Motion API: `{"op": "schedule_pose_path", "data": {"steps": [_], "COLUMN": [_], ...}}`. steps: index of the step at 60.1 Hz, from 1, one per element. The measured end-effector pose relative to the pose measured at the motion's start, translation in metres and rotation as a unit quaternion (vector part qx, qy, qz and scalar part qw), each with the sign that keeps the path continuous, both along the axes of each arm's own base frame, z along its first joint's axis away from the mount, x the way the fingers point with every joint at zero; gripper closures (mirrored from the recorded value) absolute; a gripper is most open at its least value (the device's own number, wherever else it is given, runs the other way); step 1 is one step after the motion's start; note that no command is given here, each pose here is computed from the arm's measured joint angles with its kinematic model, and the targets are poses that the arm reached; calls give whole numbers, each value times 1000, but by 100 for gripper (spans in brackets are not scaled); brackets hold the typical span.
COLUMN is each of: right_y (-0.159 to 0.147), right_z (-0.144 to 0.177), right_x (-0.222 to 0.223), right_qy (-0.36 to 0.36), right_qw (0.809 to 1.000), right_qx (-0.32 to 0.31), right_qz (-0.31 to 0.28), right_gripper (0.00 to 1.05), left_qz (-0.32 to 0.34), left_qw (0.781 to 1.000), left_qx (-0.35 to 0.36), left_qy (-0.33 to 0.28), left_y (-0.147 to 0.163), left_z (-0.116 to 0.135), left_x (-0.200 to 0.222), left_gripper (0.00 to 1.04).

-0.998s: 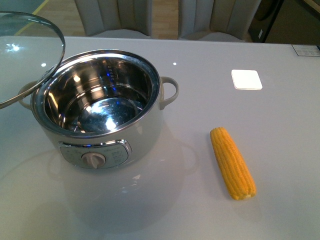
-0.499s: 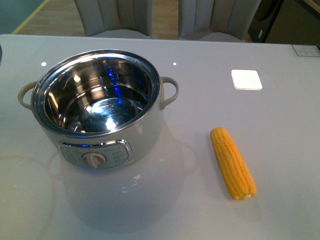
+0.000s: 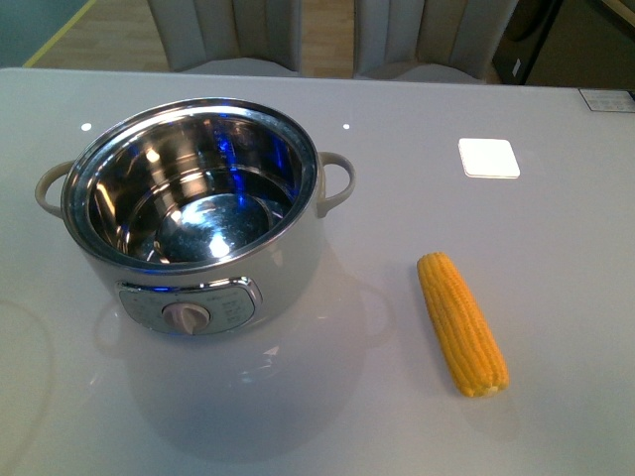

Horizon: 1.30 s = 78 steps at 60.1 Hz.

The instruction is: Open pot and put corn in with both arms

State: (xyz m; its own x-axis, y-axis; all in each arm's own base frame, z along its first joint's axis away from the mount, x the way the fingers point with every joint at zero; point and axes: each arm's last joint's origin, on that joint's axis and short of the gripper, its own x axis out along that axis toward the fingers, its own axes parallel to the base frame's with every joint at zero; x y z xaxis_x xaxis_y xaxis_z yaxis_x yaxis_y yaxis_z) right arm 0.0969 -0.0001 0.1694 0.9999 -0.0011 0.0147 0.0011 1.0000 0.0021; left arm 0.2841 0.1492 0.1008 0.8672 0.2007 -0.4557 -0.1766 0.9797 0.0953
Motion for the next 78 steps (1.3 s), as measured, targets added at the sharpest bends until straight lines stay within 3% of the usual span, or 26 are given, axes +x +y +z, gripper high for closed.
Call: {"op": "schedule_pose_path", "data": {"steps": [49, 78], "right_y": [0, 0], "right_z": [0, 0], "right_x": [0, 0], "right_qy": [0, 0], "right_qw": [1000, 1000], "right_qx": [0, 0], "right_qz": [0, 0], "right_gripper": [9, 9], "left_qz": [-2, -11], "left_qw": [1000, 1000], "left_qx": [-10, -5], "left_qy": [12, 9], "left_y": [39, 53], "left_z": [-81, -114], "left_x": [23, 31], "left_gripper": [60, 60]}}
